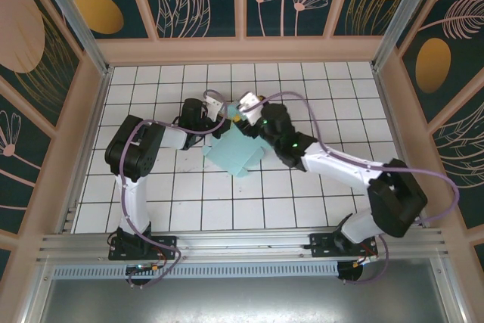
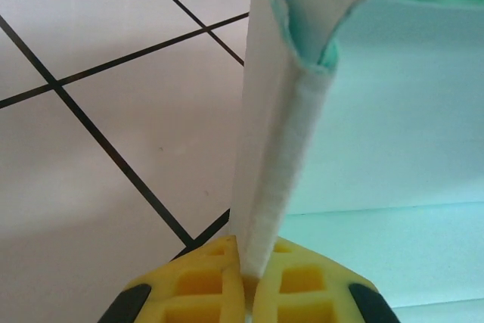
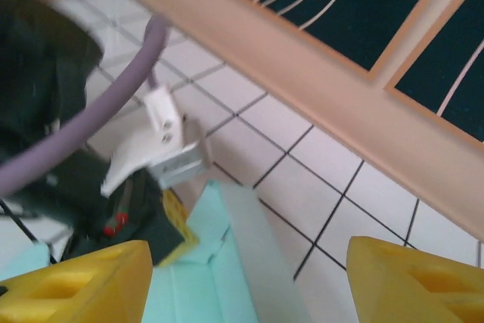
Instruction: Fold the paper box
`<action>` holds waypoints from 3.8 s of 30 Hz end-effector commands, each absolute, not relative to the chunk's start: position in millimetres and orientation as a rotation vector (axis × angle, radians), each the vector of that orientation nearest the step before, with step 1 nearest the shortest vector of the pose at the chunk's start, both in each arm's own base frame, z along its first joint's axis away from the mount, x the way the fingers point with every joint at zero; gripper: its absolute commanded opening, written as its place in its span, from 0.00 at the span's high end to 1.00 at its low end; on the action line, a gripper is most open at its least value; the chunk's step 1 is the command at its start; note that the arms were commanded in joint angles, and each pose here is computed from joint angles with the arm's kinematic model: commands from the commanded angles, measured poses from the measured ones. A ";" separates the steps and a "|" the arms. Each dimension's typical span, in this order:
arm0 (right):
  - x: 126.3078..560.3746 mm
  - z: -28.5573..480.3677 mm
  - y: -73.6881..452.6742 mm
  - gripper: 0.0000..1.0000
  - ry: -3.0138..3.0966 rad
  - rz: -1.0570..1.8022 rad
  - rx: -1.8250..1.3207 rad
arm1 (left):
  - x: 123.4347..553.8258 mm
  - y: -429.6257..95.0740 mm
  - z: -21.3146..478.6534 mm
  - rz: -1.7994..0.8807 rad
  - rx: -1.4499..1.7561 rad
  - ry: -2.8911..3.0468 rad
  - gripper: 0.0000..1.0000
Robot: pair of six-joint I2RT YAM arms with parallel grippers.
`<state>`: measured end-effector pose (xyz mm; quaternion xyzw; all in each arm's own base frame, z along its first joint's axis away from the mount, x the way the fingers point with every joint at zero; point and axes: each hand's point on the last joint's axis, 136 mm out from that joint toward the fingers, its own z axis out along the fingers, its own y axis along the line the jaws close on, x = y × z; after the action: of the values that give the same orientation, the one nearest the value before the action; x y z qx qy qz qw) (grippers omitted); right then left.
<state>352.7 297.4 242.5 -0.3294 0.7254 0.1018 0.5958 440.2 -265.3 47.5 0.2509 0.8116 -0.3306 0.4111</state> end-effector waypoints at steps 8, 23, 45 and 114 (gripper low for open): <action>405.6 232.5 261.1 0.32 2.062 0.793 -0.273 | 428.5 -255.7 90.6 -0.701 0.558 1.871 0.94; 386.8 143.5 318.0 0.37 2.368 1.259 -0.421 | 395.7 -286.5 55.5 -0.651 0.696 1.907 0.93; 382.1 75.7 304.4 0.47 2.549 1.140 -0.351 | 393.7 -292.6 42.4 -0.695 0.715 1.958 0.81; 375.7 79.7 299.9 0.52 2.512 1.277 -0.326 | 410.4 -300.9 58.9 -0.770 0.587 1.945 0.67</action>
<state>388.0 305.8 103.1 -0.1221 0.8555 0.4688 0.1829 408.5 -302.1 36.7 0.2397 0.8074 -0.3154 0.4372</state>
